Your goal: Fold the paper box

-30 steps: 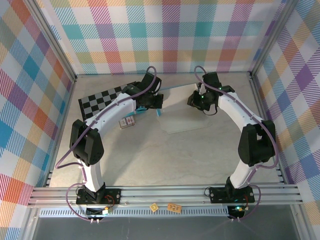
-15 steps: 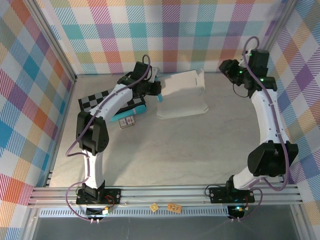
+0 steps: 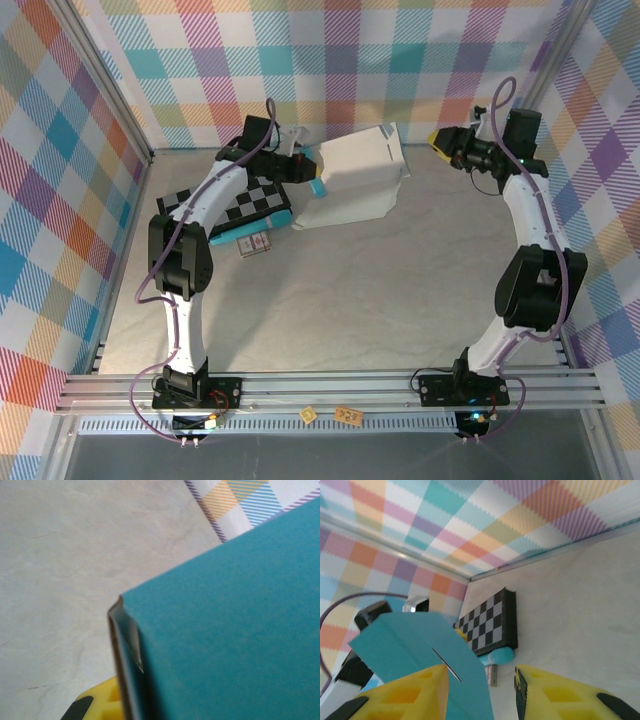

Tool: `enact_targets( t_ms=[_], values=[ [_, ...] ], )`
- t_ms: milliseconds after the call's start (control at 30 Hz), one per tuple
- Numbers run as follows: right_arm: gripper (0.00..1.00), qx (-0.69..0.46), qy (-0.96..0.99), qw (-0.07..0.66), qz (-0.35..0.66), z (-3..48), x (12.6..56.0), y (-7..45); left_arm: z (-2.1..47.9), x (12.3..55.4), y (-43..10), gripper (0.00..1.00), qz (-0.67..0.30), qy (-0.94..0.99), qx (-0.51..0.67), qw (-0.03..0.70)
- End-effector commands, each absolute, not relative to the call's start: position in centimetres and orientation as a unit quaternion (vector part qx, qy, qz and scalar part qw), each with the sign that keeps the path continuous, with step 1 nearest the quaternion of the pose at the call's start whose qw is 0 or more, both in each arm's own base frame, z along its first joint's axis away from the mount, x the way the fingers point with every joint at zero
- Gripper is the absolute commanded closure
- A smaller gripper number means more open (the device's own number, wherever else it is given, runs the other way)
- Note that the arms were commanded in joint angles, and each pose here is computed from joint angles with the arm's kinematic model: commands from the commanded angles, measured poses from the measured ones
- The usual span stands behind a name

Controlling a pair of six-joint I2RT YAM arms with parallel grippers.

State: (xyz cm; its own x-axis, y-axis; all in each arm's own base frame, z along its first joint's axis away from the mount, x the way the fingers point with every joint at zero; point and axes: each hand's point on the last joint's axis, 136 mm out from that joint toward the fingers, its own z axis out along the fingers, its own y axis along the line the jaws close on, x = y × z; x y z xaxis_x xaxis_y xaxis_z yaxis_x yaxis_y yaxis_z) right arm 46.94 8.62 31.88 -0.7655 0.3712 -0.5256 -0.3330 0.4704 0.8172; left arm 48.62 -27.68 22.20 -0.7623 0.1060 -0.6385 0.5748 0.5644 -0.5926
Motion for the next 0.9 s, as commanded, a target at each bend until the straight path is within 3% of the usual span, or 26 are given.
enact_targets(
  t_ms=[0, 433, 867],
  values=[
    [0.61, -0.095, 0.758, 0.347, 0.543, 34.2, 45.2, 11.9, 22.9, 47.8, -28.5, 1.0, -0.465, 0.818, 0.211, 0.266],
    [0.67, -0.132, 0.756, 0.323, 0.554, 33.7, 44.2, 14.8, 22.4, 48.5, -28.5, 1.0, -0.466, 0.821, 0.192, 0.269],
    [0.66, -0.147, 0.772, 0.337, 0.518, 34.1, 44.4, 16.1, 22.6, 48.3, -28.8, 1.0, -0.462, 0.823, 0.19, 0.271]
  ],
)
